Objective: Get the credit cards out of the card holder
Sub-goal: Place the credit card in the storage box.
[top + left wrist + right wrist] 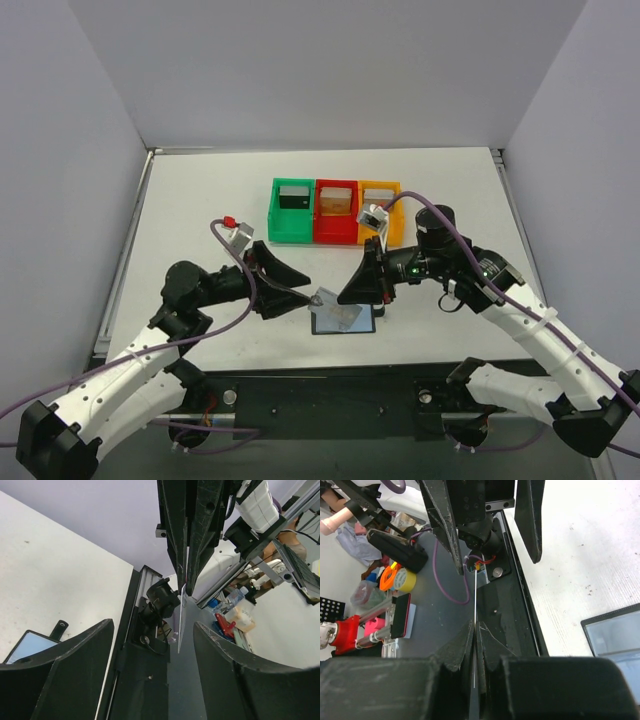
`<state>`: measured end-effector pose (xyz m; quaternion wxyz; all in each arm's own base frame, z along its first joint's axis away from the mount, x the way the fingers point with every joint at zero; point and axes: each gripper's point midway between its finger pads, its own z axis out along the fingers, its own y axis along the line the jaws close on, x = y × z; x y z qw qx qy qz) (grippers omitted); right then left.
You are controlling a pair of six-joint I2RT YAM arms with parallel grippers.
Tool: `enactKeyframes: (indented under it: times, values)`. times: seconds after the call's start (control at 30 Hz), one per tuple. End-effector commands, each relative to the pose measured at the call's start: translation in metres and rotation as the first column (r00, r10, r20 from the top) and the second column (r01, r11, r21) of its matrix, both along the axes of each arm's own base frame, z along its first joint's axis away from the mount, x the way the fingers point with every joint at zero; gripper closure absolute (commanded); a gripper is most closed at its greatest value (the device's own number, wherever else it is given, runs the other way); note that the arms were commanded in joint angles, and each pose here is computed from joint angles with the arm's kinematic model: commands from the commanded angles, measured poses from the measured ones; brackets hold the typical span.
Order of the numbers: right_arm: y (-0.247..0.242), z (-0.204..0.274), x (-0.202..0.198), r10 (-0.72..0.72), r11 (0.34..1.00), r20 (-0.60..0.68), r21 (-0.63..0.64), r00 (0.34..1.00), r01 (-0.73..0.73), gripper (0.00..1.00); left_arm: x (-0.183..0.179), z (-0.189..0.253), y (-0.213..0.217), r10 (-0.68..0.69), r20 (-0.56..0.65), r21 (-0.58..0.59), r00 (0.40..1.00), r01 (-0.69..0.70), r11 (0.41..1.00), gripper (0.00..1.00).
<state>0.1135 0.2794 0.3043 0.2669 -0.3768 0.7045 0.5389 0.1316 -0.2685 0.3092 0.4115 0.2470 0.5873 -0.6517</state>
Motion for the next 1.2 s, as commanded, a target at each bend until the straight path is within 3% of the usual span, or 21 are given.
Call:
enactKeyframes:
  times: [0.0,0.13,0.4,0.43,0.5,0.57,0.67,0.8,0.9,1.17]
  values:
    - [0.007,0.014,-0.005,0.036,0.998,0.025,0.051,0.999,-0.037,1.0,-0.017,0.022,0.002,-0.068,0.089,-0.055,0.994,0.073,0.996,0.27]
    - [0.009,0.012,-0.002,0.028,0.999,0.028,0.04,0.999,-0.029,1.0,-0.023,0.019,0.0,-0.111,0.081,-0.046,0.99,0.115,0.992,0.34]
    - [0.012,0.006,0.004,0.006,1.0,0.044,0.002,0.999,-0.006,1.0,-0.038,0.013,-0.007,-0.185,0.068,-0.029,0.98,0.187,0.982,0.37]
    - [0.012,0.006,0.004,0.006,1.0,0.048,0.001,0.999,-0.006,1.0,-0.041,0.012,-0.009,-0.198,0.068,-0.024,0.978,0.2,0.979,0.41]
    - [0.012,0.007,0.005,0.003,1.0,0.054,0.003,0.999,-0.003,1.0,-0.042,0.008,-0.012,-0.206,0.062,-0.014,0.977,0.207,0.978,0.63]
    - [0.012,0.008,0.006,-0.002,1.0,0.062,0.0,0.998,0.002,1.0,-0.043,0.004,-0.013,-0.215,0.053,-0.007,0.975,0.215,0.976,0.77]
    - [0.011,0.009,0.005,-0.004,1.0,0.067,-0.001,0.998,0.004,1.0,-0.043,0.004,-0.014,-0.211,0.052,-0.009,0.976,0.211,0.977,0.78]
    - [0.012,0.007,0.006,-0.006,1.0,0.061,-0.012,0.998,0.007,1.0,-0.043,0.005,-0.013,-0.211,0.062,-0.01,0.976,0.212,0.977,1.0]
    - [0.012,0.01,0.007,-0.006,1.0,0.055,-0.017,0.998,0.007,0.89,-0.044,0.005,-0.014,-0.218,0.065,-0.009,0.974,0.219,0.976,1.0]
    - [0.018,0.022,0.01,0.026,0.999,0.061,-0.023,0.998,-0.024,0.82,-0.049,0.007,-0.014,-0.24,0.07,-0.008,0.968,0.241,0.97,1.0]
